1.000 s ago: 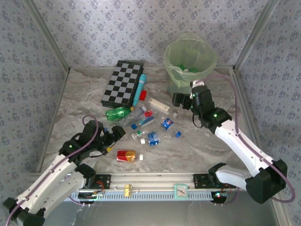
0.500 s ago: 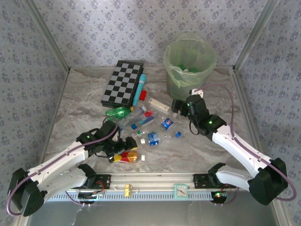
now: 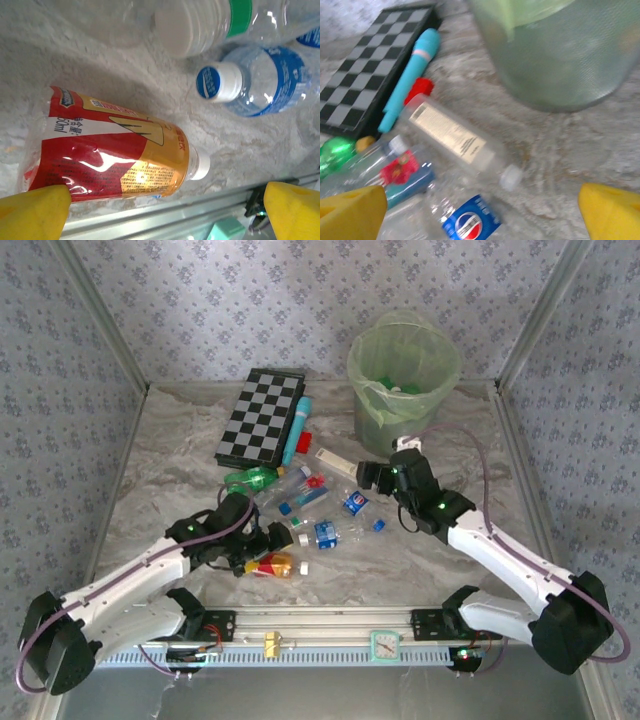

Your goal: Put the plastic bottles in the bin

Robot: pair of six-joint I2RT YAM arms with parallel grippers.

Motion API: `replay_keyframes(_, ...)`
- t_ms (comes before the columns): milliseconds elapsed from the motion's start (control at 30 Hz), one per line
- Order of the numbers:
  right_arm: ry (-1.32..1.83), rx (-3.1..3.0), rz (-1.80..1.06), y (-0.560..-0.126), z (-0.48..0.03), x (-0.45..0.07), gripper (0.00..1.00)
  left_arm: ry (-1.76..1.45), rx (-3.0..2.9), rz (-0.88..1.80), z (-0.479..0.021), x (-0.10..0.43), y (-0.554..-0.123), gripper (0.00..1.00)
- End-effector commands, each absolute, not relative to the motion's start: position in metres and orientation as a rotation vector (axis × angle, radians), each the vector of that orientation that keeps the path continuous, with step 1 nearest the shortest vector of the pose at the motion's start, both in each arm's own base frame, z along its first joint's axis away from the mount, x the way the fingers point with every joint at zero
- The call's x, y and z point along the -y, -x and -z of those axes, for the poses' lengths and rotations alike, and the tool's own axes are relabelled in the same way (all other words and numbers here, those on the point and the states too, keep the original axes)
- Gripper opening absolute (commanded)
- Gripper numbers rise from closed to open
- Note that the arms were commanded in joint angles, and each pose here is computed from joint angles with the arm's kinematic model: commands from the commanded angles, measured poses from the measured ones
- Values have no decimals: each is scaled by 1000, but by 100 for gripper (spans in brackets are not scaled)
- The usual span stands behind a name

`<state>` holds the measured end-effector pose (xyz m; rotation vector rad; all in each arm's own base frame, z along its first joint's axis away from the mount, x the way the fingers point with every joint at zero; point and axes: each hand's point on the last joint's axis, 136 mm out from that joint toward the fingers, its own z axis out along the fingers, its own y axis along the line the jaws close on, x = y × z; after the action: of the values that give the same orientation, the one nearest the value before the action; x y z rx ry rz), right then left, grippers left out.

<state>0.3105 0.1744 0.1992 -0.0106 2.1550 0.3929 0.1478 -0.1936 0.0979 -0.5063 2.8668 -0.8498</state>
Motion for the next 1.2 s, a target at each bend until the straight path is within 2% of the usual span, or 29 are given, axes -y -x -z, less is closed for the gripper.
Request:
replay_keyframes(0,239,-2150,-532,-291,-192,-212,100,489,-2787,757,-104,187,-167,100)
replay_keyframes(267,538,-2168,-668,-238,-169,-263,100,503,-2758,714,-107,184,-176,100)
replay_keyframes(433,578,-2196,-615,-230,-156,-269,100,520,-2850,666,-106,174,-156,100)
replay_keyframes(767,557,-2158,-565,-226,-153,-253,100,752,-2925,705,-88,171,-123,100)
replay_keyframes(1167,432,-2068,-556,-215,-160,-213,100,1013,-2714,668,-69,181,-149,100)
